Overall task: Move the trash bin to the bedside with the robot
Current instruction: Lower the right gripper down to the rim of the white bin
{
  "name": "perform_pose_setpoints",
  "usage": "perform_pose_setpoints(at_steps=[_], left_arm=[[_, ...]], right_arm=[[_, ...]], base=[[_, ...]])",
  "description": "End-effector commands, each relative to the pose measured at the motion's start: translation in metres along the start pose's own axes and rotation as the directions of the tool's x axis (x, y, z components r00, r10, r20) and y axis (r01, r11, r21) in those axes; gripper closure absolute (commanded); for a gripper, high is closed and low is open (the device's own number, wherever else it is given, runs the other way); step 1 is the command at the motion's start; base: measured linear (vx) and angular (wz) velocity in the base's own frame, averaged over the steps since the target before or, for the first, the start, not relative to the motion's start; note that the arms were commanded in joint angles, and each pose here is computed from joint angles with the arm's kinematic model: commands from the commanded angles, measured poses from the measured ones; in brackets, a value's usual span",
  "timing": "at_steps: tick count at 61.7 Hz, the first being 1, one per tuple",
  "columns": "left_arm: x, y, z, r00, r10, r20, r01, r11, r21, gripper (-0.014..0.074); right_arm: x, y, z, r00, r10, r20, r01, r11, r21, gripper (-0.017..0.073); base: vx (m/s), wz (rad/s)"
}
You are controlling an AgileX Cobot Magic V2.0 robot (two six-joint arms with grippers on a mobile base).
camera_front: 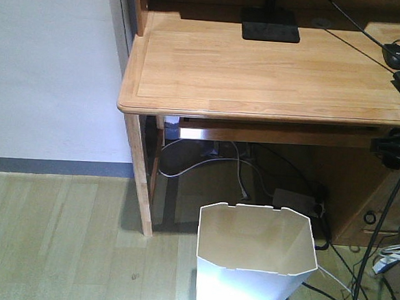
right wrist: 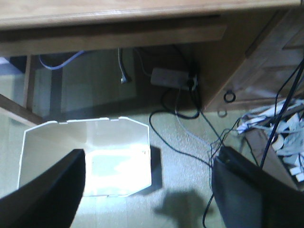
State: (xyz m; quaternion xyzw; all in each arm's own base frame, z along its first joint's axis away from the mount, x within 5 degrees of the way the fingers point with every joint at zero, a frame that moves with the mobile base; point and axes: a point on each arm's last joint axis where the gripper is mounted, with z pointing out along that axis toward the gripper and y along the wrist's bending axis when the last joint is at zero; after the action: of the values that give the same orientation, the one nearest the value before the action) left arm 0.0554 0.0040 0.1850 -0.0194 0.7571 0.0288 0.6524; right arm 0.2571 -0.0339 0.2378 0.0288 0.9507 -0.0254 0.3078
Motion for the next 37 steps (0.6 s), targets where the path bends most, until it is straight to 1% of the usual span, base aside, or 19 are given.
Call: perform_pose_setpoints(at_steps=[1, 8, 13, 20, 33, 37], left_arm=[[-0.001, 0.0, 0.0, 0.998, -0.004, 0.066, 0.004, 1.0, 0.0, 0.06], [-0.001, 0.0, 0.0, 0.998, -0.004, 0.066, 0.004, 1.0, 0.0, 0.06], [-0.001, 0.0, 0.0, 0.998, -0.004, 0.066, 0.004, 1.0, 0.0, 0.06], [-0.001, 0.0, 0.0, 0.998, -0.004, 0.066, 0.004, 1.0, 0.0, 0.06], [-0.001, 0.0, 0.0, 0.998, -0.004, 0.066, 0.004, 1.0, 0.0, 0.06], [-0.001, 0.0, 0.0, 0.998, -0.004, 0.066, 0.004, 1.0, 0.0, 0.06]], right_arm=[[-0.018, -0.009, 0.011, 0.999, -0.001, 0.034, 0.002, 1.0, -0.018, 0.002], [-0.016, -0.01, 0.046, 0.998, -0.019, -0.055, 0.015, 0.998, -0.069, 0.003], [-0.009, -0.008, 0.078, 0.989, -0.058, -0.136, 0.045, 0.994, -0.102, 0.0031], [0.003, -0.008, 0.118, 0.971, -0.106, -0.214, 0.082, 0.99, -0.119, 0.0031], [0.024, -0.01, 0.18, 0.944, -0.134, -0.301, 0.099, 0.986, -0.131, 0.0023], [0.029, -0.007, 0.198, 0.936, -0.154, -0.318, 0.114, 0.983, -0.141, 0.0015]], base=[[0.0, 0.0], [0.0, 0.0], [0.0, 0.0], [0.0, 0.0], [0.0, 0.0], [0.0, 0.0]])
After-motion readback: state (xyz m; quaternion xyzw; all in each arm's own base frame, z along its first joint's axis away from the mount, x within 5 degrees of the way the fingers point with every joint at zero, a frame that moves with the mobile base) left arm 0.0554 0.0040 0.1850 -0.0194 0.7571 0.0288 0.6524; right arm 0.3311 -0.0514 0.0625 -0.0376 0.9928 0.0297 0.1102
